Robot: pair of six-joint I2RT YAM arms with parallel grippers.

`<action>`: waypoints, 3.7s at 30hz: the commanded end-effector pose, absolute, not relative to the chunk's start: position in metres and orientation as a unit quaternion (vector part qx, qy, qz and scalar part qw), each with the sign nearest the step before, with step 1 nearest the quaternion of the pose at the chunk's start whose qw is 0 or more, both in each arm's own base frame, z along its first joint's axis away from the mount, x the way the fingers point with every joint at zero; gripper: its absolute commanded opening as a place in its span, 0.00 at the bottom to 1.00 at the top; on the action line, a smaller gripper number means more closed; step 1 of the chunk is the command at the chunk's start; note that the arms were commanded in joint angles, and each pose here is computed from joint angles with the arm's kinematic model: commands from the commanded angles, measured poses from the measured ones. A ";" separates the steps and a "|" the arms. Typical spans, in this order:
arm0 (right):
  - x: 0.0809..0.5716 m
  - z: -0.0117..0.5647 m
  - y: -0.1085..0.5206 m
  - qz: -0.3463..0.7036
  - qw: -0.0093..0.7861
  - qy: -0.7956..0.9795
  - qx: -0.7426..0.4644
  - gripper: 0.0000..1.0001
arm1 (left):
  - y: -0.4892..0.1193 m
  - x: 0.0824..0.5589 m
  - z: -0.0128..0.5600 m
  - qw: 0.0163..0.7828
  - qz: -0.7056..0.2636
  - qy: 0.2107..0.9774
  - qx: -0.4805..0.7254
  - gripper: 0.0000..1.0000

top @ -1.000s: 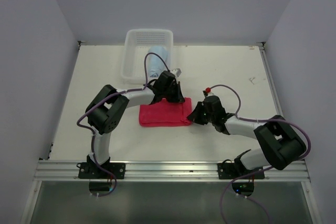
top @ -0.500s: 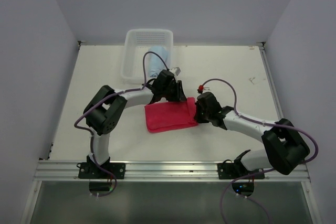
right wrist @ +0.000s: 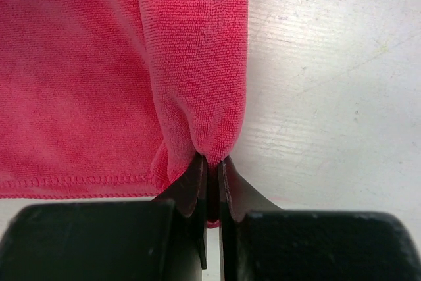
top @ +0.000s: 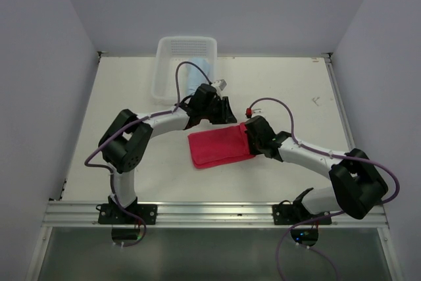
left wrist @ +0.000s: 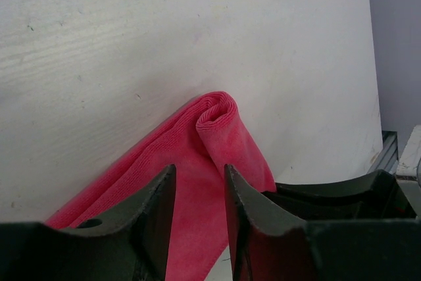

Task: Roll the towels
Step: Roll the towel

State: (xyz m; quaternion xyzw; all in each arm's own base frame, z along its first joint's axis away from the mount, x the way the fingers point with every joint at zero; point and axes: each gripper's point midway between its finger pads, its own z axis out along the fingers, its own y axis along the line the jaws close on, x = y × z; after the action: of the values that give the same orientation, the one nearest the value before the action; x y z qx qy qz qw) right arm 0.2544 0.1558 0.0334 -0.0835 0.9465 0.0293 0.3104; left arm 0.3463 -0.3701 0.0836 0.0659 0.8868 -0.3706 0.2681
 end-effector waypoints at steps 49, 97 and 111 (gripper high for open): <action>0.260 0.046 0.165 0.020 0.357 0.929 -0.098 0.00 | -0.438 0.338 0.053 0.237 -0.371 0.892 0.106 0.43; 0.257 0.062 0.165 -0.081 0.420 0.891 -0.154 0.00 | -0.428 0.363 0.078 0.296 -0.426 0.854 0.050 0.00; 0.253 0.043 0.182 -0.182 0.401 0.874 -0.205 0.00 | -0.410 0.358 0.074 0.303 -0.472 0.826 0.056 0.00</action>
State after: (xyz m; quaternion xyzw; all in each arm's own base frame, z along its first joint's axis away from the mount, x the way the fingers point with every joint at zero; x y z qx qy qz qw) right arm 0.2541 0.1823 0.0437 -0.2023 0.8799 -0.1496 0.4031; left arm 0.3347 -0.4140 0.0383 0.0538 0.8596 -0.4493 0.2374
